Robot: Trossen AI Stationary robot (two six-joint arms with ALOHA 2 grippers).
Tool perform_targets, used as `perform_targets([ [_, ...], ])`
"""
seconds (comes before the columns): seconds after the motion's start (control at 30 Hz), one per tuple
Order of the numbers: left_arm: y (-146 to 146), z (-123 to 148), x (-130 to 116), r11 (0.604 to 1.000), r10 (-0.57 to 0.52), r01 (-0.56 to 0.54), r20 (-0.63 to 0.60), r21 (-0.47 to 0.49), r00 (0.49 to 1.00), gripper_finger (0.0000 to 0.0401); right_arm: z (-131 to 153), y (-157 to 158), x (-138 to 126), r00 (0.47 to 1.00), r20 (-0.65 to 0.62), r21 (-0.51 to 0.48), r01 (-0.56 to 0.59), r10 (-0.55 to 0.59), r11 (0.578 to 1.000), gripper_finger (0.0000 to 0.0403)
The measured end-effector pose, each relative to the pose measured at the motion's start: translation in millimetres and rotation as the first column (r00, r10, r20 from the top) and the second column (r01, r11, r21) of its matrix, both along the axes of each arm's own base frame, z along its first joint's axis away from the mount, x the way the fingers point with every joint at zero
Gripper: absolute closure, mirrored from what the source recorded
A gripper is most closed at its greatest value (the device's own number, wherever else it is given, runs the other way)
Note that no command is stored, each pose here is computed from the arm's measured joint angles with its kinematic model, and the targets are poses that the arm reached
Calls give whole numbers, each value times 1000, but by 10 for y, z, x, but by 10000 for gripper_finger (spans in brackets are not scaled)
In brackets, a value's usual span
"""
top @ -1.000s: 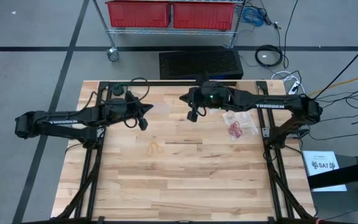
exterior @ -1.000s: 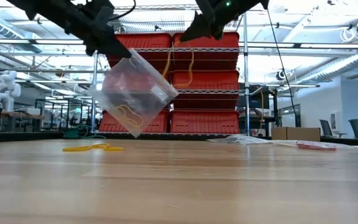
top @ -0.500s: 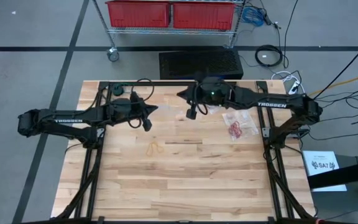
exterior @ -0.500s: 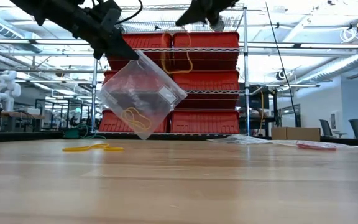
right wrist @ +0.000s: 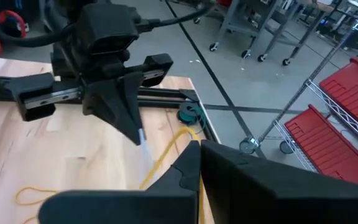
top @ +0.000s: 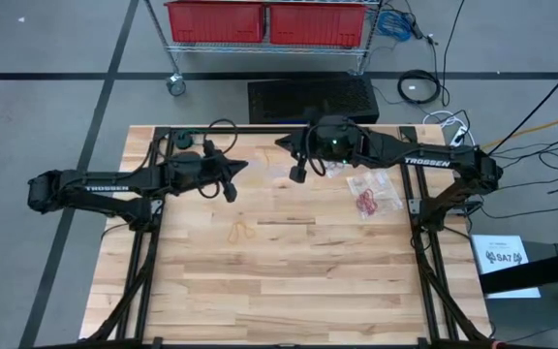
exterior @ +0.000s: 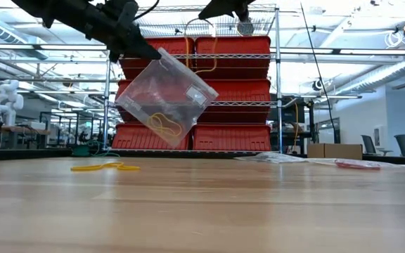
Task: Sort rubber bands
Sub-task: Put the top yellow rubber band into the zip bag
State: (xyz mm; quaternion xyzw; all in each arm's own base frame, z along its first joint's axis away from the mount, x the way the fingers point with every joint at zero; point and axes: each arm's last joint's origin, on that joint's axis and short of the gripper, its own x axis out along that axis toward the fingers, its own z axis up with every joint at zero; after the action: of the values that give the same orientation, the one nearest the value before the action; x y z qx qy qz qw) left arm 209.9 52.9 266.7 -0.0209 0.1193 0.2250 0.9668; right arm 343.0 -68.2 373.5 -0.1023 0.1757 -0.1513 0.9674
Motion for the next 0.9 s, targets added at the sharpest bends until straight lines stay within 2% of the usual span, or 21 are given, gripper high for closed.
perform_targets([
  [0.6, 4, 57, 12, 1000, 0, -1, 57, 17, 998, 401, -10, 72, 66, 999, 38, 24, -23, 22, 999, 403],
  [0.9, 4, 70, 14, 1000, -1, -1, 69, 24, 998, 401, 19, 86, 168, 989, 141, 26, -54, 50, 998, 403],
])
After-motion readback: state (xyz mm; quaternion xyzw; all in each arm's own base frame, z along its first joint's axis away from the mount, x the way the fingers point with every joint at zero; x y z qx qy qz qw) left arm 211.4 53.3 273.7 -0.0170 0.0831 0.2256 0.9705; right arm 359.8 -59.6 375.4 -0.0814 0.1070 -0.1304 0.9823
